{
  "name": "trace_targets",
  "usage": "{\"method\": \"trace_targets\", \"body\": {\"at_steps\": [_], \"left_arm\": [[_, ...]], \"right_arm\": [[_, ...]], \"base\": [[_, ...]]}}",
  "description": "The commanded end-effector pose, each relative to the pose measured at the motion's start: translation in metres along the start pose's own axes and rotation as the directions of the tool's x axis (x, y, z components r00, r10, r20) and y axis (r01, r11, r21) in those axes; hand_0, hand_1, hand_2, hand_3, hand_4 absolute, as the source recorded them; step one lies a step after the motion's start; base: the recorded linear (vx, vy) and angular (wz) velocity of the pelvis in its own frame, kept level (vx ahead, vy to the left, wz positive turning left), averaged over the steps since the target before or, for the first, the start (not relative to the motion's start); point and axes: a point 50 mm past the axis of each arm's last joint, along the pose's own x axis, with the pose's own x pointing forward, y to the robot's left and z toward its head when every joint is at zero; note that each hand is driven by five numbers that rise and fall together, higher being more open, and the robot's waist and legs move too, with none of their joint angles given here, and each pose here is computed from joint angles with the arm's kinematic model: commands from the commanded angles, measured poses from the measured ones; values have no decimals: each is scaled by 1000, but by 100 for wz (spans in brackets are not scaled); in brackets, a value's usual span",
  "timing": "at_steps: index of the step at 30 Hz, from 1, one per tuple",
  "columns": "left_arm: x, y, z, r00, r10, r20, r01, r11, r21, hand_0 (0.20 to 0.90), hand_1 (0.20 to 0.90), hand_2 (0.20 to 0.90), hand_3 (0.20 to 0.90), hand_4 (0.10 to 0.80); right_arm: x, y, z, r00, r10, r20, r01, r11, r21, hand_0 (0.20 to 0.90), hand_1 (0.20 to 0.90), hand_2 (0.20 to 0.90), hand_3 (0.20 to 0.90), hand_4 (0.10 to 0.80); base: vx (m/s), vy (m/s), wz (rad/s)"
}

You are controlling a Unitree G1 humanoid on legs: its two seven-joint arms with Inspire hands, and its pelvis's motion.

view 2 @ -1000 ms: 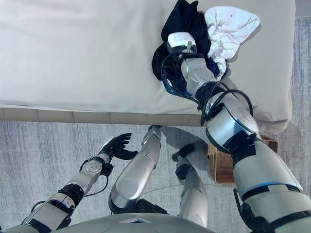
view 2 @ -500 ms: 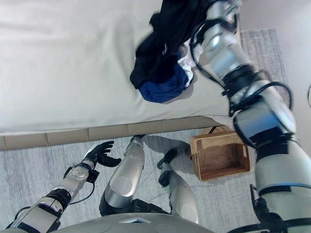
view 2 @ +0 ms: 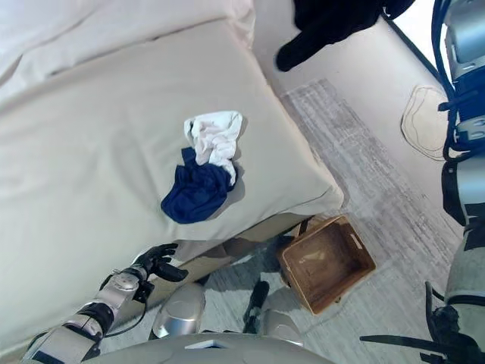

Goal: Pick up the clothes from the bed and place them into the basket

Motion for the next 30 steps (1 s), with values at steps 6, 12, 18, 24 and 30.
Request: {"method": "trace_targets", "body": {"at_steps": [6, 12, 18, 24, 30], "left_arm": [[-21, -28, -78, 956, -126, -263, 156, 983, 96, 900, 900, 900, 900, 800], [-21, -28, -78, 957, -117, -267, 140, 988, 72, 900, 900, 900, 900, 800], [-14, -23, -58, 974, -111, -195, 130, 988, 86, 900, 900, 900, 900, 800], [-7, -22, -33, 983, -136, -120, 151, 980, 126, 900, 900, 900, 900, 800], [-6, -31, -29, 982, -163, -96, 177, 972, 154, 900, 900, 900, 900, 800]], "right_arm": [[18, -68, 44, 931, -293, 218, 304, 952, -18, 300, 300, 300, 200, 100], [22, -69, 20, 992, -98, 79, 106, 989, -100, 300, 300, 300, 200, 100], [7, -47, -45, 967, 194, -165, -229, 946, -230, 300, 300, 300, 200, 100], [-24, -28, -99, 875, 352, -331, -445, 855, -267, 300, 300, 300, 200, 100], [-74, -3, -147, 783, 444, -435, -568, 796, -210, 300, 300, 300, 200, 100]], "base": [[-27, -7, -37], [-34, -28, -31], [-35, -77, -34], [-48, -102, -13], [-9, -102, 1]]}}
